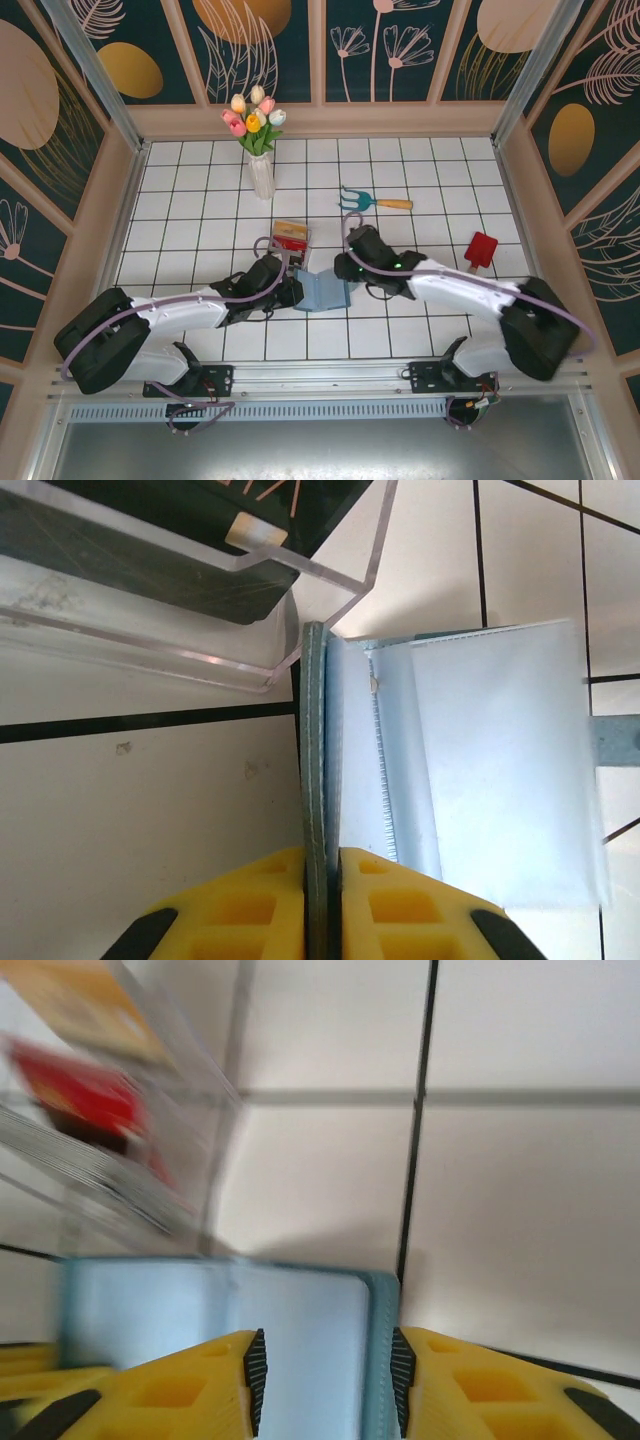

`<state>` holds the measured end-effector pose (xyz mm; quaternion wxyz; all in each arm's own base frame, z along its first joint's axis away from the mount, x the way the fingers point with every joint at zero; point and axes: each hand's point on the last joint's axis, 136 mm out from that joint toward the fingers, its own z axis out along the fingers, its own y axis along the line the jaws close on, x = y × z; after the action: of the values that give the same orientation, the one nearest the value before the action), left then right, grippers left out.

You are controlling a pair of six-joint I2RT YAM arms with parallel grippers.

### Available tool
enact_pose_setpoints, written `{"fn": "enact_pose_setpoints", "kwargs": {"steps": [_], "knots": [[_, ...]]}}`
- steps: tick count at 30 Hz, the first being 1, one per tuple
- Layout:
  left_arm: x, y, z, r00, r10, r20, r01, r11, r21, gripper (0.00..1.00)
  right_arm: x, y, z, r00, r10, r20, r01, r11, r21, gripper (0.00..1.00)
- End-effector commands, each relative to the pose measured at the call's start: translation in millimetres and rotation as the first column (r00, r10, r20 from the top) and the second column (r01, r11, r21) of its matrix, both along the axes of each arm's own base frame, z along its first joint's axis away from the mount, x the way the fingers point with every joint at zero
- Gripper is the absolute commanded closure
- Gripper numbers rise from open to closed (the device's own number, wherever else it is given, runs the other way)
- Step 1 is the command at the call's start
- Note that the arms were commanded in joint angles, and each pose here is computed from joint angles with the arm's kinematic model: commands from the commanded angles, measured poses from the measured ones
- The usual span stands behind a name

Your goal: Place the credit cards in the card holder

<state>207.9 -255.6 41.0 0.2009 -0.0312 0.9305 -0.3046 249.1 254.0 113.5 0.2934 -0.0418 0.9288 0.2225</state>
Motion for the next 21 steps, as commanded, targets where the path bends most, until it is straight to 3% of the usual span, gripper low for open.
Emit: {"fn": "enact_pose_setpoints", "kwargs": {"steps": [1, 7, 13, 21], "knots": [[-1, 5, -1, 1.0, 0.008, 0.004, -0.008, 1.0, 0.004, 0.86, -3, 11, 50, 0.991, 0.059, 0.121, -0.077, 0.986, 0.146, 0.6], [0, 3, -2, 1.0, 0.012, -0.002, -0.012, 1.0, -0.004, 0.85, -24, 54, 38, 0.976, 0.218, 0.011, -0.213, 0.942, 0.257, 0.64], [0, 3, -1, 1.0, 0.016, -0.002, -0.016, 1.0, -0.008, 0.85, -33, 77, -12, 0.959, 0.255, -0.124, -0.231, 0.956, 0.18, 0.64], [-1, 5, -2, 1.0, 0.023, -0.003, -0.023, 1.0, -0.007, 0.83, -38, 75, -60, 0.946, 0.24, -0.216, -0.229, 0.971, 0.074, 0.63]]}}
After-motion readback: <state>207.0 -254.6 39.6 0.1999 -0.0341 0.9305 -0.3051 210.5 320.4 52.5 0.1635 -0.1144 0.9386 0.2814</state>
